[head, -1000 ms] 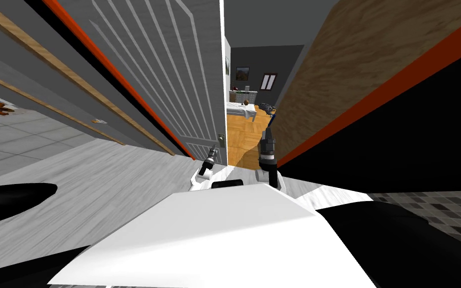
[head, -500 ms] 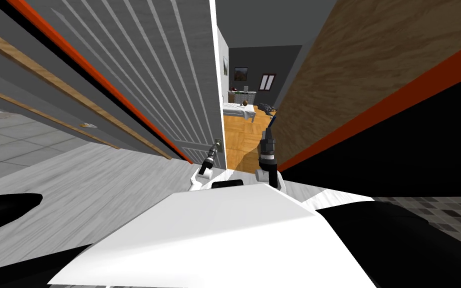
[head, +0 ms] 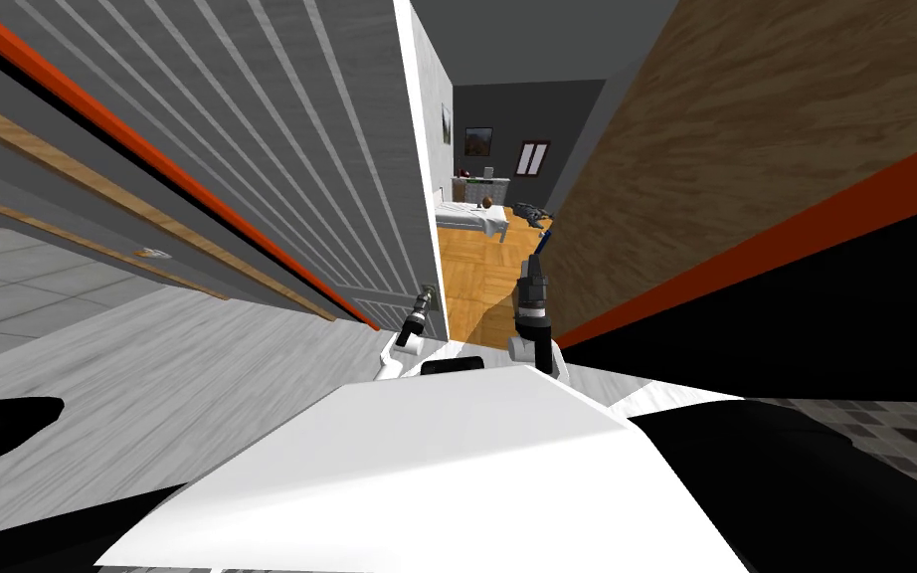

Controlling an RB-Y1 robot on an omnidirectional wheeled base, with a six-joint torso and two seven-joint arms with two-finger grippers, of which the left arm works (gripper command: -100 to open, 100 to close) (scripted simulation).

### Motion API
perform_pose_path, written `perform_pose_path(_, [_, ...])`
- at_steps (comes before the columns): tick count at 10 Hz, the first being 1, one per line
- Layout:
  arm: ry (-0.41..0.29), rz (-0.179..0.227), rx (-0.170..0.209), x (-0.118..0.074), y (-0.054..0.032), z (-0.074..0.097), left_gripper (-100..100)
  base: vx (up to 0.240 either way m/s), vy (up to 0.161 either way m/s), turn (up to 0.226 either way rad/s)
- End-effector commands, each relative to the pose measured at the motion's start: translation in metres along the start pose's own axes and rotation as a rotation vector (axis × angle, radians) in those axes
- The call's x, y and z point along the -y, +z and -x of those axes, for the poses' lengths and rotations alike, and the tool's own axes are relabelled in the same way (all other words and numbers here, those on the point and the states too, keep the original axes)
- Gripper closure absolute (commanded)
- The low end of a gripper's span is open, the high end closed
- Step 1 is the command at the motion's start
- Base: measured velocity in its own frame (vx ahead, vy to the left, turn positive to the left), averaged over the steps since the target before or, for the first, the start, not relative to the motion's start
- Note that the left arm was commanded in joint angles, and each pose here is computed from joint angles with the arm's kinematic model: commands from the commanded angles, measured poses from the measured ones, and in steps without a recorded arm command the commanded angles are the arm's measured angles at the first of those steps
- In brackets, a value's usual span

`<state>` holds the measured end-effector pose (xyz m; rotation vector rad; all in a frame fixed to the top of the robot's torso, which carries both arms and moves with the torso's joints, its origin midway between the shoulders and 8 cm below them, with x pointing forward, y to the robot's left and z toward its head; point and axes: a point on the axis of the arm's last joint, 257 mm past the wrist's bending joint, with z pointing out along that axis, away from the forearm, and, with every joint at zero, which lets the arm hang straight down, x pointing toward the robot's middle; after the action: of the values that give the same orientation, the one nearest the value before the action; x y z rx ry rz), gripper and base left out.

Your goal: Push the door open

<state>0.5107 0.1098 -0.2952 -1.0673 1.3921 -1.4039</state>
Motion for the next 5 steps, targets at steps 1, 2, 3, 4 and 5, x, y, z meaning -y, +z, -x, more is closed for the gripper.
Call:
perform_pose_path(1, [0.000, 0.001, 0.000, -0.0005, -0.0003, 0.0001, 100, -0.017, 0.010, -0.016])
perform_pose_path(2, [0.000, 0.001, 0.000, -0.0005, -0.0003, 0.0001, 100, -0.009, 0.008, -0.013])
perform_pose_path(3, [0.000, 0.001, 0.000, -0.0005, -0.0003, 0.0001, 100, 0.000, 0.000, 0.000])
perform_pose_path(4, [0.000, 0.001, 0.000, -0.0005, -0.0003, 0.0001, 100, 0.000, 0.000, 0.000])
perform_pose_path(5, [0.000, 0.001, 0.000, -0.0005, -0.0003, 0.0001, 100, 0.000, 0.000, 0.000])
